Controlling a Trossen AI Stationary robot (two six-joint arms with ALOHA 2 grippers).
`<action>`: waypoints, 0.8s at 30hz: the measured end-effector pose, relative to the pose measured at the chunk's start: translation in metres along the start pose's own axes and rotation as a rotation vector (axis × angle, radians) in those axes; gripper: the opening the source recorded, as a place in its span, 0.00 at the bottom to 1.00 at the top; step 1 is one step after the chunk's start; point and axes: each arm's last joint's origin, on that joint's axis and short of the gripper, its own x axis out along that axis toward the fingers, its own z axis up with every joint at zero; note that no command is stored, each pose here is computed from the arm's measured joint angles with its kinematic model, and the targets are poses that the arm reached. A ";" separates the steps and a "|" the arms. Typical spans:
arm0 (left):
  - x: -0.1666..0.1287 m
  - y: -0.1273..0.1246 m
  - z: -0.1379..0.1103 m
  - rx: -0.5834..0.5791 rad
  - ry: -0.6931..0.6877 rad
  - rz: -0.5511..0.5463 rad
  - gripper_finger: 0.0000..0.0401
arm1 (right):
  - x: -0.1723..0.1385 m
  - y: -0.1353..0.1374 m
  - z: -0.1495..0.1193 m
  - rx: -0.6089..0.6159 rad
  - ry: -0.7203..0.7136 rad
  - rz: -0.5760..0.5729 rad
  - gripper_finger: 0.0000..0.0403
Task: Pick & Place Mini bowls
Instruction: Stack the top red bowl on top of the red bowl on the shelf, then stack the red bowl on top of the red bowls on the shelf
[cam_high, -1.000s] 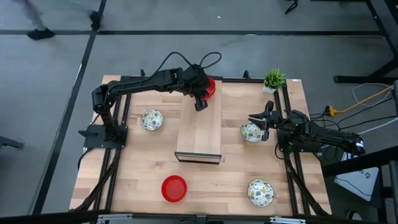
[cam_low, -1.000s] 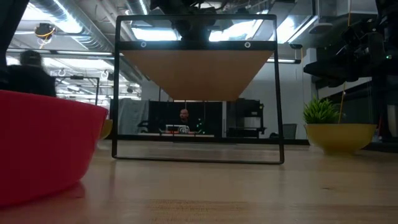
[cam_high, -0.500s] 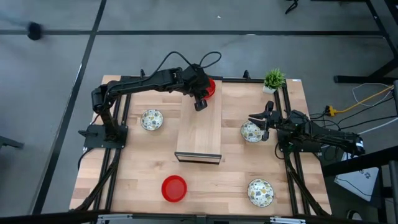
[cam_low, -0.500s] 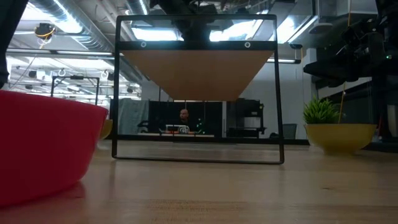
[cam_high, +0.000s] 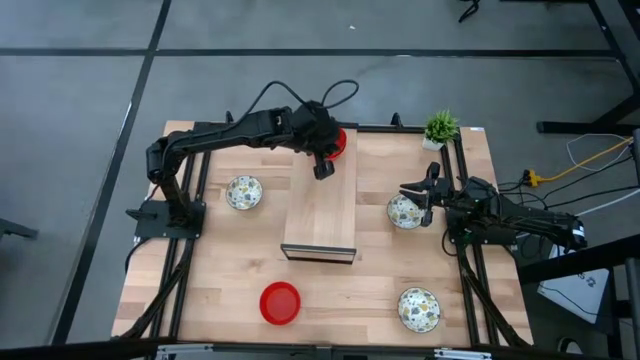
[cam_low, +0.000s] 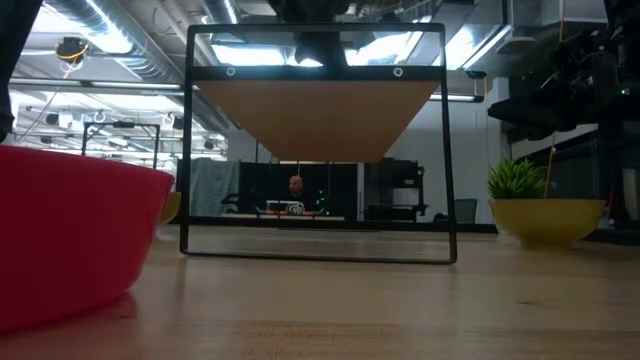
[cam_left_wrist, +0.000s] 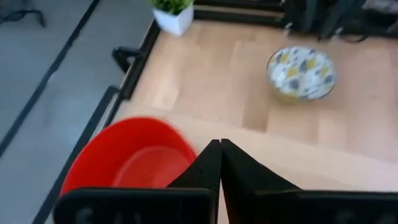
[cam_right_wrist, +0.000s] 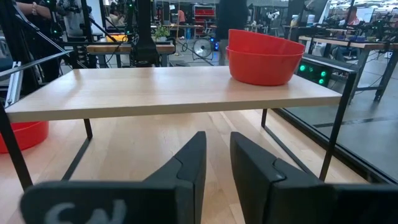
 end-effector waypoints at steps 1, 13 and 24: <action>0.000 0.001 -0.001 0.005 0.015 0.024 0.01 | 0.000 0.000 0.000 0.000 0.000 0.000 0.19; 0.004 0.002 -0.012 0.027 0.128 0.099 0.00 | 0.000 0.000 0.000 0.000 0.000 0.000 0.19; 0.012 0.005 -0.021 0.019 0.156 0.082 0.01 | 0.000 0.000 0.000 0.000 -0.001 0.000 0.19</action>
